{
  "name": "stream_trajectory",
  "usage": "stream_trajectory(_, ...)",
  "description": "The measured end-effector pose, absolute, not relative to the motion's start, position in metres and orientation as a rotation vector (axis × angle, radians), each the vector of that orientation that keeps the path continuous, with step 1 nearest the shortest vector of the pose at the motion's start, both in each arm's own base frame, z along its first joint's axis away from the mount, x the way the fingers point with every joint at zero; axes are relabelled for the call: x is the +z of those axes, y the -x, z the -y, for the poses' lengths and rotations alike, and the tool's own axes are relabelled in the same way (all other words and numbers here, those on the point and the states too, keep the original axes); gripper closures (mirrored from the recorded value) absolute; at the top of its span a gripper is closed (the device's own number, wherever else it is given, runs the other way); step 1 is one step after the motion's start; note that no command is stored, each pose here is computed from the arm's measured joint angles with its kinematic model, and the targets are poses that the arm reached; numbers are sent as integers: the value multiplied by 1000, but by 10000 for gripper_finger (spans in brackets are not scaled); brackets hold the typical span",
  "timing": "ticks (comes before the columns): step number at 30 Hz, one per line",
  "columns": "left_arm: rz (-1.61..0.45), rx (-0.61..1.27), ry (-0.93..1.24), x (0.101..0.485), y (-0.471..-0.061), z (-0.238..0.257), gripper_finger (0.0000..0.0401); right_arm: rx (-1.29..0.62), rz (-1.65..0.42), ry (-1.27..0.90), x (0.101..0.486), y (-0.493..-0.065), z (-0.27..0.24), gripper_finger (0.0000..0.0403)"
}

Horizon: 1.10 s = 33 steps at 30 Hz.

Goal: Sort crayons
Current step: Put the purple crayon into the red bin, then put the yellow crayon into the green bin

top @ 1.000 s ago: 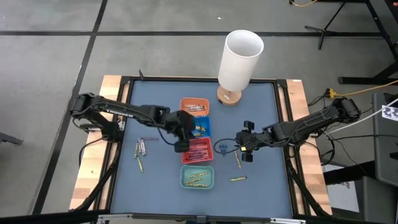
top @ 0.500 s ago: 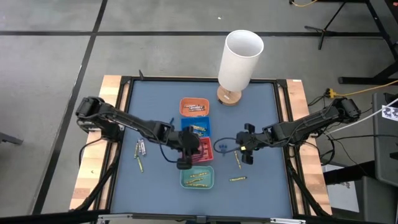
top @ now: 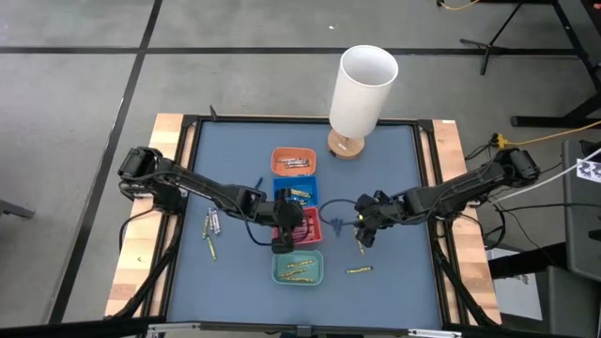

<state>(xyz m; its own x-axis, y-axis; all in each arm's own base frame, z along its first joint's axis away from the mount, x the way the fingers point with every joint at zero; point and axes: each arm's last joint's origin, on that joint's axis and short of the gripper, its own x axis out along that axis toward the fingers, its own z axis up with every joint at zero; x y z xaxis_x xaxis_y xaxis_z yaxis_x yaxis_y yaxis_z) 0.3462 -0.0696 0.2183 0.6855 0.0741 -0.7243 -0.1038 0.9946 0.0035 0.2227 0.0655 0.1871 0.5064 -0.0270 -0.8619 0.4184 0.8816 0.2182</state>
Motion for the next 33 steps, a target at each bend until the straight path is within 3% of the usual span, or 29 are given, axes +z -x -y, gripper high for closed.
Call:
stream_trajectory(12, -811, 101, 38, 218, -346, 69, 311, -339, -1134, -474, 159, -232, -70, 252)
stream_trajectory(33, -811, 102, 38, 218, -346, 69, 307, -502, -1005, -490, 140, -213, -127, 252)
